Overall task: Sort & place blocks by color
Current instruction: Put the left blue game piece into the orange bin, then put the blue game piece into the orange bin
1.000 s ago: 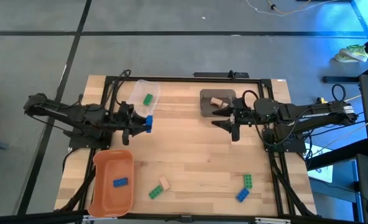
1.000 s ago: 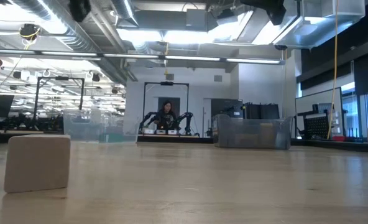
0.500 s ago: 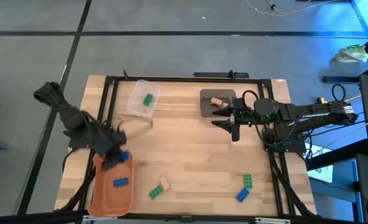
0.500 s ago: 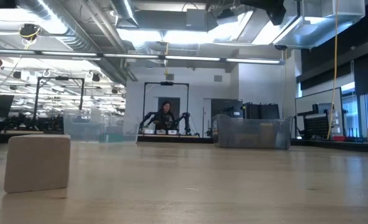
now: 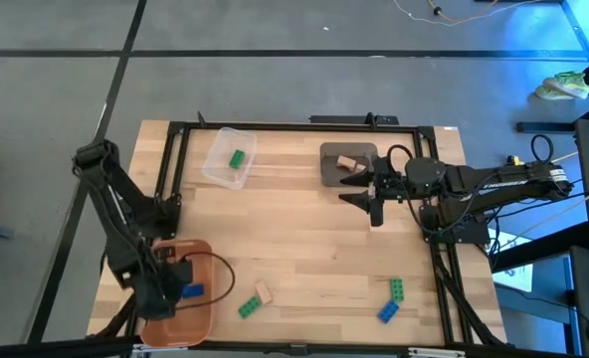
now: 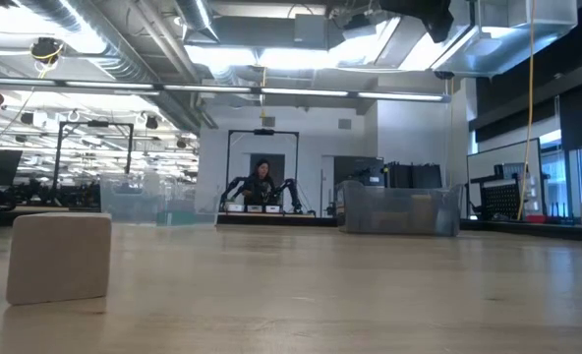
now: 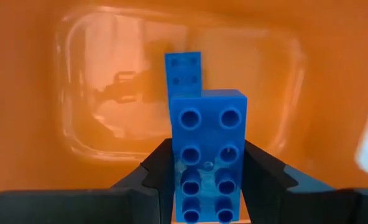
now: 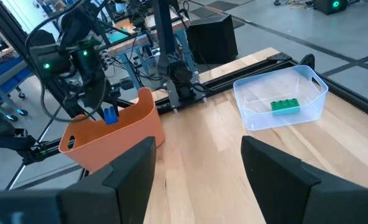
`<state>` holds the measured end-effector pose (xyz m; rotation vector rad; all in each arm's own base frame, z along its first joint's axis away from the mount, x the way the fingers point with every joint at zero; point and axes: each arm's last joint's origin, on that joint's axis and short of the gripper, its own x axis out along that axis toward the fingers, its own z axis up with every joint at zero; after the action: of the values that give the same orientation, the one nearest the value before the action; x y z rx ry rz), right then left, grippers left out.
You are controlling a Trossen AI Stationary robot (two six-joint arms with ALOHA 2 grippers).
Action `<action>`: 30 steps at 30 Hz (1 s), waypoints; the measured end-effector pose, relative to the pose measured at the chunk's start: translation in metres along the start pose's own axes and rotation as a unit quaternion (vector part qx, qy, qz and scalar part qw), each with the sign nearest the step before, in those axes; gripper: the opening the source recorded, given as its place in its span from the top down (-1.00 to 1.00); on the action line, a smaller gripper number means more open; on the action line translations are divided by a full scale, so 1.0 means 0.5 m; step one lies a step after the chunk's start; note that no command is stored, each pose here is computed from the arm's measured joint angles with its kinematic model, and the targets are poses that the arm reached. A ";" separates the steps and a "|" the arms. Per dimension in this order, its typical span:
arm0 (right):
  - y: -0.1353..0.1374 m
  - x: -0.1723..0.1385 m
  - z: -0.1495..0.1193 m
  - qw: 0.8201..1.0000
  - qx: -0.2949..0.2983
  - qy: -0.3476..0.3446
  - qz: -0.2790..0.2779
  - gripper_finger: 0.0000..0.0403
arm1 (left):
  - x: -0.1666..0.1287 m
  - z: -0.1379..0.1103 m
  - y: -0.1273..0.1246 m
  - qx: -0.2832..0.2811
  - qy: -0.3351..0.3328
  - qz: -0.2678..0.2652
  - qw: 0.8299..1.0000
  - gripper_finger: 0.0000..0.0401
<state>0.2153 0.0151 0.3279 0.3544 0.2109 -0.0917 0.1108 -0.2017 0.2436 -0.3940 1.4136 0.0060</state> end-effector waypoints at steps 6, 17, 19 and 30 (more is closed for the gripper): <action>0.000 0.000 0.000 1.000 -0.014 0.000 0.000 -0.18 | 0.042 0.000 -0.011 0.013 0.013 0.042 0.999 0.16; 0.000 0.000 0.000 1.000 -0.014 0.000 0.000 -0.18 | 0.015 0.032 0.017 -0.028 0.016 0.043 0.999 0.05; 0.000 0.000 0.000 1.000 -0.014 0.000 0.000 -0.18 | 0.002 0.039 0.023 -0.035 0.008 0.031 0.999 0.05; 0.000 0.000 0.000 1.000 -0.014 0.001 0.000 -0.18 | -0.016 0.046 0.032 -0.018 0.010 0.009 1.000 0.05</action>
<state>0.2152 0.0151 0.3277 0.3268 0.2143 -0.0891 0.1278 -0.1783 0.2494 -0.4120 1.4383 0.0432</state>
